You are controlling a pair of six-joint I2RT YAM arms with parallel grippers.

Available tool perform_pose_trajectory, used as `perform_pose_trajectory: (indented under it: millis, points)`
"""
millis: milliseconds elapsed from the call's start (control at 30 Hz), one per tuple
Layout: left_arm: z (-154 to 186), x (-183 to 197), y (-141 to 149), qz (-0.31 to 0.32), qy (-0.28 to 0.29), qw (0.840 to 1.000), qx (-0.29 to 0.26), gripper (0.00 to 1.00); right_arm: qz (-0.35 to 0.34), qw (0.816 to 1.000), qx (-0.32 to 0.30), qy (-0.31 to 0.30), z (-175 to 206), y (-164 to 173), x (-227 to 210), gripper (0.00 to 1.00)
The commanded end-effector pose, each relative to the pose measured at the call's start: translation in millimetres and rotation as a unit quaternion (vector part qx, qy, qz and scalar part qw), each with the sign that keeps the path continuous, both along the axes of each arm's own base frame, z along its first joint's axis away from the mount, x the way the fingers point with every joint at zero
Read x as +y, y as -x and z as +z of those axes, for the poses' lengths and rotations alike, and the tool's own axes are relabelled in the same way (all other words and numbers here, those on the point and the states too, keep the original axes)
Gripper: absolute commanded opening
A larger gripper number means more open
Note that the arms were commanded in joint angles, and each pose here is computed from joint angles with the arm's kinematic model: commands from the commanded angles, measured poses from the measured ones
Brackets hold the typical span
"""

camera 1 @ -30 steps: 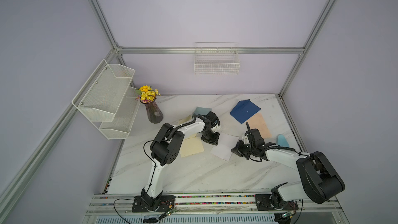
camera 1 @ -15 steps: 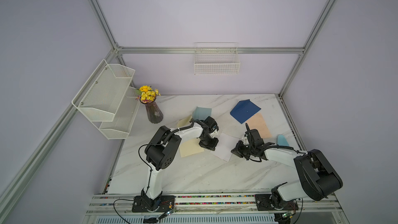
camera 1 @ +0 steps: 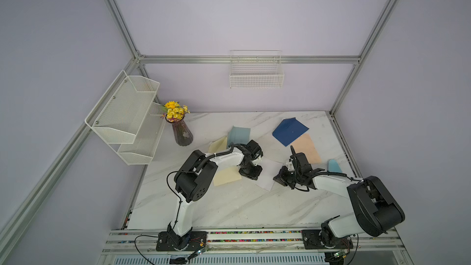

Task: Fold the letter paper in half and place it into the envelope
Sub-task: Fold the letter paper at the center of the board.

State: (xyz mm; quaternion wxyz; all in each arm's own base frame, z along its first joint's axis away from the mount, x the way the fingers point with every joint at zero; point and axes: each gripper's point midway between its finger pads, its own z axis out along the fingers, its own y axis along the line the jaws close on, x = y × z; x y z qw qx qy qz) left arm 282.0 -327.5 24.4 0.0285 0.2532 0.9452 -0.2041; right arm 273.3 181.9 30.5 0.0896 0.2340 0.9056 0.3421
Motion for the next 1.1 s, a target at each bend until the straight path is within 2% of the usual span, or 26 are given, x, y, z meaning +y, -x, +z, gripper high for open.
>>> perform_pose_trajectory:
  millis: [0, 67, 200, 667, 800, 900, 1067]
  points:
    - [-42, 11, 7, -0.015, -0.038, 0.999, 0.013, 0.00, -0.004, 1.000, -0.003, 0.005, -3, -5, 1, 0.14]
    - [-48, 13, 11, -0.017, -0.040, 0.999, 0.020, 0.00, 0.001, 1.000, -0.006, 0.008, -4, -9, 2, 0.23]
    - [-57, 19, 17, -0.021, -0.049, 0.998, 0.029, 0.00, 0.009, 1.000, -0.007, 0.014, -5, -19, 5, 0.31]
    - [-73, 37, 32, -0.028, -0.065, 0.996, 0.046, 0.00, -0.002, 1.000, -0.007, 0.003, -14, -58, -7, 0.29]
    - [-75, 40, 34, -0.026, -0.065, 0.996, 0.049, 0.00, 0.012, 1.000, -0.008, -0.020, -18, -66, -1, 0.26]
    - [-76, 41, 33, -0.024, -0.065, 0.996, 0.051, 0.00, 0.031, 0.999, 0.002, -0.040, -21, -64, 8, 0.25]
    - [-74, 41, 26, -0.015, -0.061, 0.997, 0.048, 0.00, 0.055, 0.996, 0.022, -0.061, -26, -41, 11, 0.26]
